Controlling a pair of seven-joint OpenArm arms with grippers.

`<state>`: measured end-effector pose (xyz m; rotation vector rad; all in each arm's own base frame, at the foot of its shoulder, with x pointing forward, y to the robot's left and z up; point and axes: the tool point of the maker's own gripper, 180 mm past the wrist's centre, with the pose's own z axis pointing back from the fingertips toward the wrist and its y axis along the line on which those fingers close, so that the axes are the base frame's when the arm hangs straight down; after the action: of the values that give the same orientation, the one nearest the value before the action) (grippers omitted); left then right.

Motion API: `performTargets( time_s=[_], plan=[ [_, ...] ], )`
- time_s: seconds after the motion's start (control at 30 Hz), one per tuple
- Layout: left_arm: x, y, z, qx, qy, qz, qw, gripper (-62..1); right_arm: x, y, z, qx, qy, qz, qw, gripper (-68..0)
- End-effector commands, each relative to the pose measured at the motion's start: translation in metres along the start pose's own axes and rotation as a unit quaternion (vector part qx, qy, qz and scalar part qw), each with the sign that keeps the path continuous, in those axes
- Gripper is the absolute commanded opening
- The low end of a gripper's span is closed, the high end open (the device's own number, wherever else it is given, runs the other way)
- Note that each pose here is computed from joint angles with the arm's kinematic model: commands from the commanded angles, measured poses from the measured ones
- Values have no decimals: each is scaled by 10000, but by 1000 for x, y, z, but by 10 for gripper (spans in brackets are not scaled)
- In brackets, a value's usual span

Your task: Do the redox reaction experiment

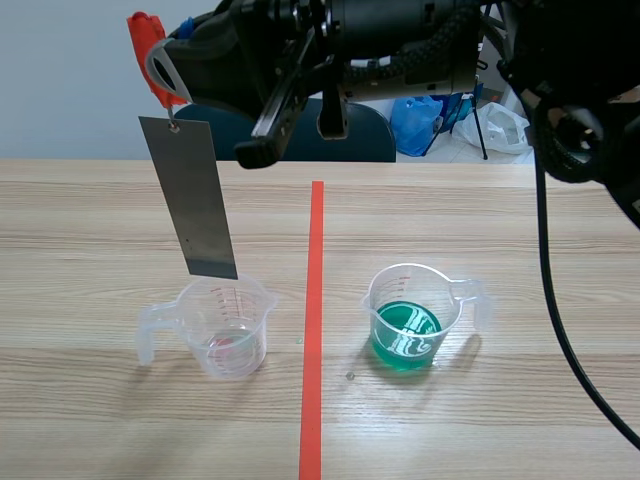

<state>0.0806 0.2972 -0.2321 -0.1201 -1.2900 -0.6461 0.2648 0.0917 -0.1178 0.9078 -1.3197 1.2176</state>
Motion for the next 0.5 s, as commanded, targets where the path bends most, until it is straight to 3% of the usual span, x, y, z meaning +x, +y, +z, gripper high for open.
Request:
performTargets(
  time_s=[0.0,0.47],
  plan=[
    [6,-1,-1,26,-143,34,9999,14,14,-2,-1,-6,-197,86,9998,-669],
    [6,-1,-1,25,-143,36,9999,14,7,2,-1,12,-180,-62,9998,-669]
  ],
)
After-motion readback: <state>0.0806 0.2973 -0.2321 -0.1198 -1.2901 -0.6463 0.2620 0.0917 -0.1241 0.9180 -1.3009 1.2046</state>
